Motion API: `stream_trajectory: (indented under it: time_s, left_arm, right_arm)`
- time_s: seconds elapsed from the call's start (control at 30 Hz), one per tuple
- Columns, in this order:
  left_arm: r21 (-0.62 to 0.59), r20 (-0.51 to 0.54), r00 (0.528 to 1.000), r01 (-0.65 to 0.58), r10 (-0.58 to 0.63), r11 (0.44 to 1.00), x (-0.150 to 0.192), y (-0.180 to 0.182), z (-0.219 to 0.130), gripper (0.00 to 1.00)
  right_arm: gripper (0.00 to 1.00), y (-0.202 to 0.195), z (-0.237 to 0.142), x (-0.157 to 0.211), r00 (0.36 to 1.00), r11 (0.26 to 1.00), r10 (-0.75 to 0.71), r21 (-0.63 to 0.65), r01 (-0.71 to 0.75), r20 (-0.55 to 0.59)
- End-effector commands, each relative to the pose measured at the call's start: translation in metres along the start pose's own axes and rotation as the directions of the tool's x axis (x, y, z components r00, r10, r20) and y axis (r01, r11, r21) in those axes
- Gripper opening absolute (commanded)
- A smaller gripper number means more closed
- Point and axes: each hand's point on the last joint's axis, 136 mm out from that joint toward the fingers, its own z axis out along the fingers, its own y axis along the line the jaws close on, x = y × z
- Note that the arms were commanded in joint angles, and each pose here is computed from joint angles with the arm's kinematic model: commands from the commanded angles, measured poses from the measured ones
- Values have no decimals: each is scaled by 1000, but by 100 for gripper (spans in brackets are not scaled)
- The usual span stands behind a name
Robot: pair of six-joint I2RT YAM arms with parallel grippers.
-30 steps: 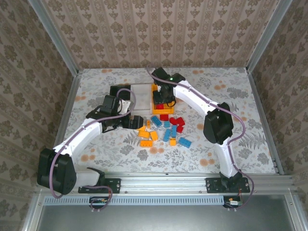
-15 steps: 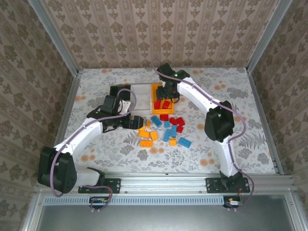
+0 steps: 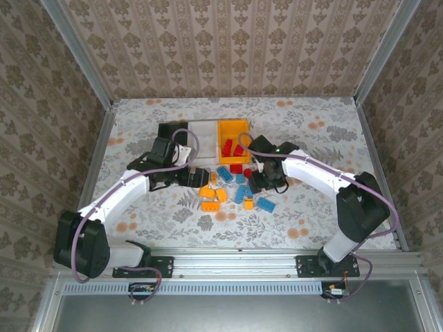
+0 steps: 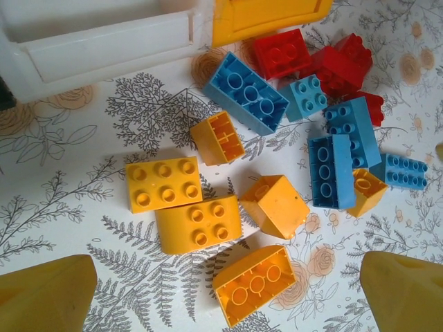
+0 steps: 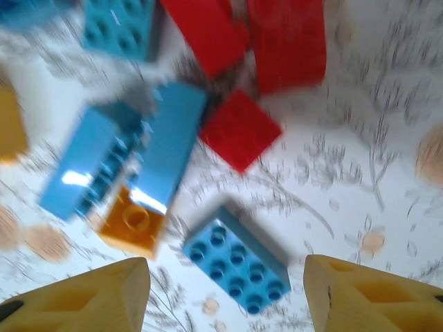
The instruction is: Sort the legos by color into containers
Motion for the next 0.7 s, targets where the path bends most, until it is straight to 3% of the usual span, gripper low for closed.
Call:
stream_trajectory:
  time_s: [0.0, 0.17, 0.67]
  left_arm:
    - [-1, -8, 1000, 4, -4, 1000, 7, -2, -2, 100]
    - [-5, 8, 1000, 9, -9, 1000, 9, -2, -7, 100]
    - [-29, 8, 1000, -9, 9, 1000, 11, 0, -12, 100]
  right_arm:
    - [68, 3, 1, 12, 996, 995, -90, -36, 90, 22]
    - [74, 3, 17, 26, 986, 986, -162, -33, 161, -34]
    - [74, -1, 54, 46, 963, 980, -183, 42, 195, -199]
